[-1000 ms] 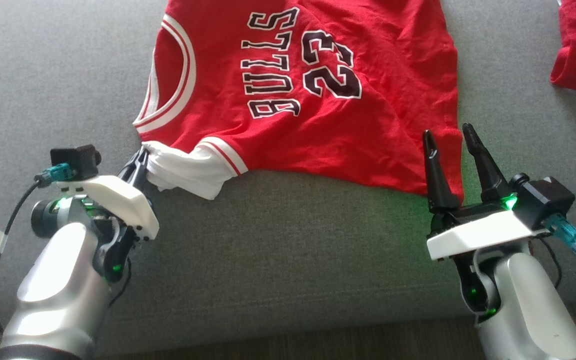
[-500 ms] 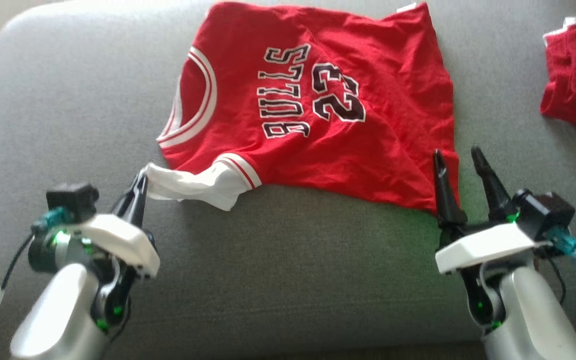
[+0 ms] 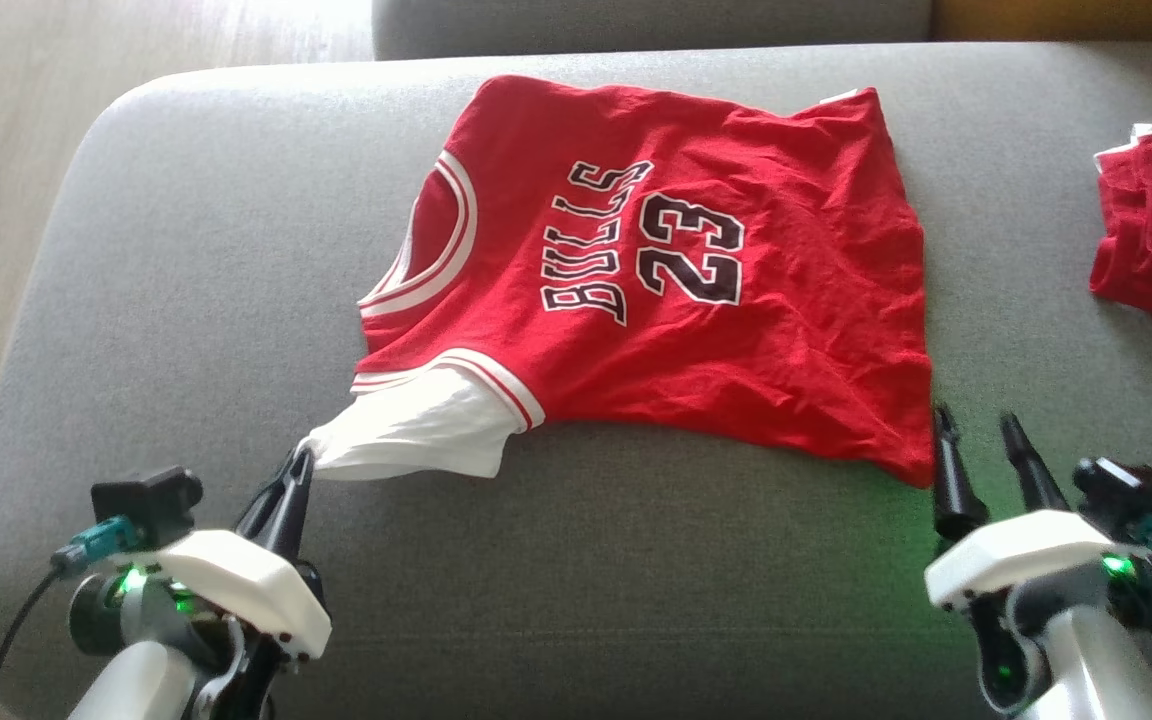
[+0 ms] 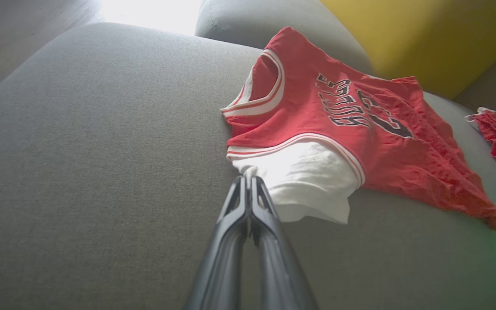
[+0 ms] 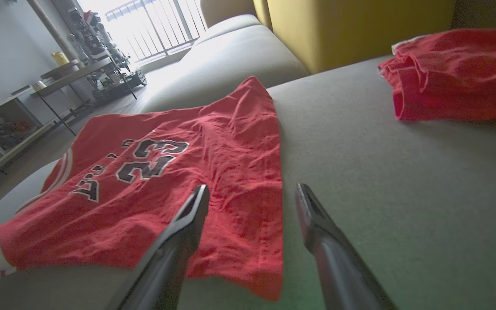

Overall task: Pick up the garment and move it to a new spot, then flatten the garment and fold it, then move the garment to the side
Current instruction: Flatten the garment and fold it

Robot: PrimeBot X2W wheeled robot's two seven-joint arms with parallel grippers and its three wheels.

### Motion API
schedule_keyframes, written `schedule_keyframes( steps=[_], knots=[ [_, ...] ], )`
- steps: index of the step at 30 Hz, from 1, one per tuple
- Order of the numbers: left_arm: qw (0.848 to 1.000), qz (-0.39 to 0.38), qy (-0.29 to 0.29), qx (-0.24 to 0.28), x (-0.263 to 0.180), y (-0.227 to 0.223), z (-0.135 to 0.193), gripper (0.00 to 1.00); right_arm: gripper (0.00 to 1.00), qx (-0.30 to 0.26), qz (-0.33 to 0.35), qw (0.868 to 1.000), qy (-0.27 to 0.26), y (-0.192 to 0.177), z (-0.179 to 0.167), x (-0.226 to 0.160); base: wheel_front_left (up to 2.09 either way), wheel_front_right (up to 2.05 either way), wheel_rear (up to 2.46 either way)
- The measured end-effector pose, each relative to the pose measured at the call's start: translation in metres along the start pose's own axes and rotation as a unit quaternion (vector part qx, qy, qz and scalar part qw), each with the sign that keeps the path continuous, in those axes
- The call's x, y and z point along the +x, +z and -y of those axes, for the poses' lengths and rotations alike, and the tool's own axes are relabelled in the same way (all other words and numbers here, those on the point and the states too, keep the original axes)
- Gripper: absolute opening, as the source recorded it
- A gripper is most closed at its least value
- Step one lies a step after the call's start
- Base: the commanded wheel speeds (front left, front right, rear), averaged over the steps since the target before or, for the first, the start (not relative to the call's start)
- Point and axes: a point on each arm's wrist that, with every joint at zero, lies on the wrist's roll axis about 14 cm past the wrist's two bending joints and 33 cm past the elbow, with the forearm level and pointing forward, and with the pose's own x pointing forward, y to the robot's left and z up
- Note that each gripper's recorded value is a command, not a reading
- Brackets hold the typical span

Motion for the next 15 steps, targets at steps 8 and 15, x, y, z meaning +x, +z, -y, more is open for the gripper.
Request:
schedule_keyframes(
  steps=[8,15],
  knots=[
    [1.0,0.011,0.002,-0.019,-0.006,0.006,0.004,0.0,1.0,0.057,-0.067,0.995,-0.042,-0.042,0.016,0.002,0.0,0.0,0.0],
    [1.0,0.009,0.002,-0.025,-0.007,0.004,0.006,0.0,1.0,0.143,-0.107,0.983,-0.051,-0.068,0.0,0.01,0.0,0.0,0.0]
  ],
)
